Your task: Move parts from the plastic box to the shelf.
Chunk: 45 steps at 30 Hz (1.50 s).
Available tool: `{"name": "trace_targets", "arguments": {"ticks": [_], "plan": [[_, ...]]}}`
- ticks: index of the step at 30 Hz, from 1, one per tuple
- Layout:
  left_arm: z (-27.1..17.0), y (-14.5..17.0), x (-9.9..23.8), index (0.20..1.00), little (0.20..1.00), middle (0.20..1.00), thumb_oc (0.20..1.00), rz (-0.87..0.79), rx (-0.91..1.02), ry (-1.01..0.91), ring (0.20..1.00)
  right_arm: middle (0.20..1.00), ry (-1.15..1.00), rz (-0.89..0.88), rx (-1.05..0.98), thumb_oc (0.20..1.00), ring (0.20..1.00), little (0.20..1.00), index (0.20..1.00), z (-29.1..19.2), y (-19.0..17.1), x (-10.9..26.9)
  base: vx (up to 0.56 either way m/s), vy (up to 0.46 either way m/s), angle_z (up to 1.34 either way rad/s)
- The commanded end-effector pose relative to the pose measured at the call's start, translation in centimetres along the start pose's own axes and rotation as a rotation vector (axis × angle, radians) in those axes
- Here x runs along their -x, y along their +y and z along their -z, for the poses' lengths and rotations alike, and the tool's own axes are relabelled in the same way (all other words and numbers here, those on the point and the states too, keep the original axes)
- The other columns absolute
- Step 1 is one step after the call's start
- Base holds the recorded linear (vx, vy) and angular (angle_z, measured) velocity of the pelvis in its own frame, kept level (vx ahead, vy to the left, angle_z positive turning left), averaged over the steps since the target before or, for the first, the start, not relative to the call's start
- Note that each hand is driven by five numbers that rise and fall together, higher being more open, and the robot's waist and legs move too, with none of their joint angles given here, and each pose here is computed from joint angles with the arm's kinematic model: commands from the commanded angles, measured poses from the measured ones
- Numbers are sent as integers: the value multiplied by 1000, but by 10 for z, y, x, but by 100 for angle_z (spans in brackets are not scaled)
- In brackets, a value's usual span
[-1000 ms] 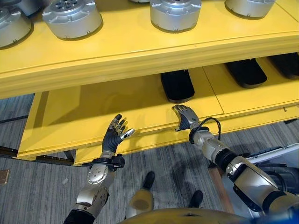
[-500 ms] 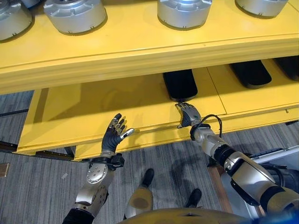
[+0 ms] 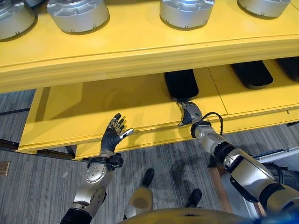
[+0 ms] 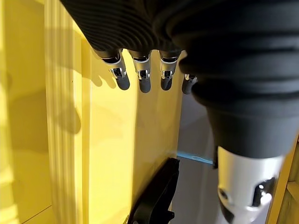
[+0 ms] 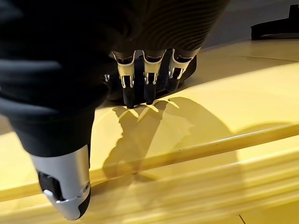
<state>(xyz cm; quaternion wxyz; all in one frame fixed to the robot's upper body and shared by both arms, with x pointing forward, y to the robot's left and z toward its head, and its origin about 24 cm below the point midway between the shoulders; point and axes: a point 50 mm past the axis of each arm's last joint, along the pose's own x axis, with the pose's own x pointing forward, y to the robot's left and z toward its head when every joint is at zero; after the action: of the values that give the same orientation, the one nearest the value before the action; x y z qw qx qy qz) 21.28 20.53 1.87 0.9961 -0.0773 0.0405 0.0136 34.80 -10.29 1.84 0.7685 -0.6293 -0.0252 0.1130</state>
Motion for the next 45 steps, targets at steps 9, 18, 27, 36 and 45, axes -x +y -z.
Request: {"name": "trace_targets", "arguments": {"ticks": [9, 18, 27, 36, 45], "plan": [[-22, -4, -3, 1000, 1000, 1000, 1000, 66, -2, -112, 1000, 1000, 4, 172, 53, 1000, 1000, 1000, 1000, -2, -64, -29, 0, 0, 0], [-23, -3, -4, 1000, 1000, 1000, 1000, 68, -13, -112, 1000, 1000, 8, 164, 84, 1000, 1000, 1000, 1000, 0, -66, -30, 0, 0, 0], [-22, -3, -4, 1000, 1000, 1000, 1000, 63, -11, -109, 1000, 1000, 4, 188, 70, 1000, 1000, 1000, 1000, -1, -72, -31, 0, 0, 0], [-20, 1, -4, 1000, 1000, 1000, 1000, 16, -5, -106, 1000, 1000, -93, 148, -35, 1000, 1000, 1000, 1000, -20, -45, -16, -3, 1, -1], [-19, 12, 0, 1000, 1000, 1000, 1000, -61, -22, -103, 1000, 1000, -176, 145, -271, 1000, 1000, 1000, 1000, -27, -27, 16, -10, -8, -7]]}}
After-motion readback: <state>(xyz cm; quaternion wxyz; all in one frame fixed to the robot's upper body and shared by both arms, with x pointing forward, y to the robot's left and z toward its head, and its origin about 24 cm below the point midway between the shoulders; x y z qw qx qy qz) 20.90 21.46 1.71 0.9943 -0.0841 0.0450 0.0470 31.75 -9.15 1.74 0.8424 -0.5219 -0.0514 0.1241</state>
